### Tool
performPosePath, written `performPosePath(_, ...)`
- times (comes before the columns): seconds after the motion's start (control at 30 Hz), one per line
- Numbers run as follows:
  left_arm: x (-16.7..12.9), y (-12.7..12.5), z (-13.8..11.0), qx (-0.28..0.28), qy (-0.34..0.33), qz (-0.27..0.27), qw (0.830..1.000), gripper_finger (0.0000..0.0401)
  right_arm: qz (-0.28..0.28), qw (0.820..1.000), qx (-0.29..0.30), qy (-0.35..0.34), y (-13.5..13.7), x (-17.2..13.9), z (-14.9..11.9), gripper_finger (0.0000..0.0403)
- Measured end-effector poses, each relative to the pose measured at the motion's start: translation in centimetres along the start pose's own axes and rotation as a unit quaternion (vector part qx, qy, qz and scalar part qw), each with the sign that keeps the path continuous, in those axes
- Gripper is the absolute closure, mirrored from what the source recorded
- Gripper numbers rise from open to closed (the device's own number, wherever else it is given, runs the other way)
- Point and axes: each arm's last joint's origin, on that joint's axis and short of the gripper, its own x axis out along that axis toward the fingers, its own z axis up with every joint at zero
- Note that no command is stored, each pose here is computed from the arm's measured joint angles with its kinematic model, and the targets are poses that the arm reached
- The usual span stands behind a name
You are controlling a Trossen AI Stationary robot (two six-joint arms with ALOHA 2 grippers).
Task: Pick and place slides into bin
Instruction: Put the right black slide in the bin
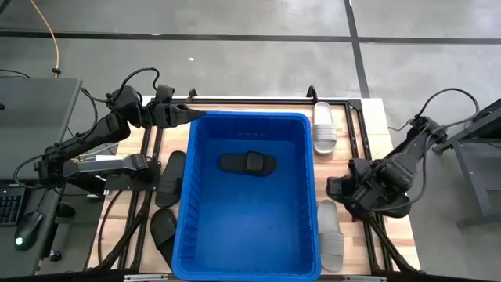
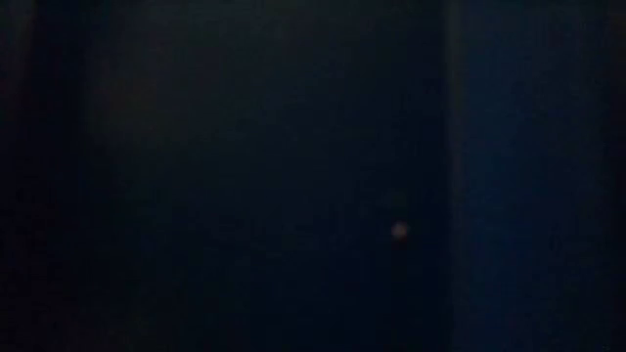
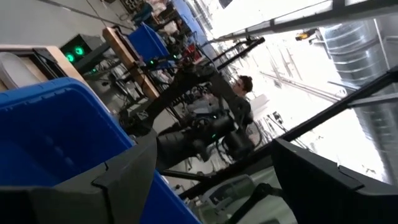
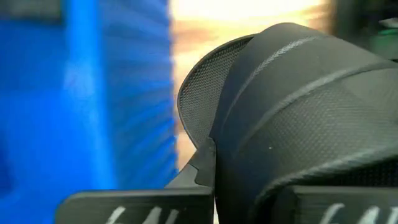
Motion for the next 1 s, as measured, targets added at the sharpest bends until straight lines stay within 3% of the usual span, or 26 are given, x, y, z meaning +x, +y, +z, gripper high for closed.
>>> performPosePath(0.13, 0.0, -0.1, -0.1, -0.013, 0.018, -0.01, 1.0, 0.0098, 0.049, 0.998, -0.028, 0.001, 0.6, -2.0, -0.6, 0.0403)
performPosePath(0.27, 0.0, -0.1, -0.2, -0.035, 0.032, -0.018, 0.999, 0.0098, 0.132, 0.987, -0.092, -0.024, 2.0, -4.2, -1.2, 0.0403)
performPosePath(0.43, 0.2, 0.0, -0.3, -0.07, 0.063, -0.028, 0.995, 0.0098, 0.222, 0.959, -0.165, -0.055, 4.5, -7.1, -1.0, 0.0403)
performPosePath(0.67, 1.5, 0.9, -0.7, -0.158, 0.172, -0.051, 0.971, 0.0093, 0.265, 0.92, -0.285, -0.048, 8.6, -8.9, -0.4, 0.0403)
performPosePath(0.87, 2.7, 1.9, -0.7, -0.223, 0.208, -0.036, 0.952, 0.0069, 0.35, 0.855, -0.381, 0.012, 12.6, -9.2, 0.1, 0.0403)
performPosePath(1.0, 3.4, 2.4, -0.6, -0.233, 0.221, -0.036, 0.946, 0.0054, 0.406, 0.811, -0.419, 0.037, 14.9, -9.0, 1.2, 0.0403)
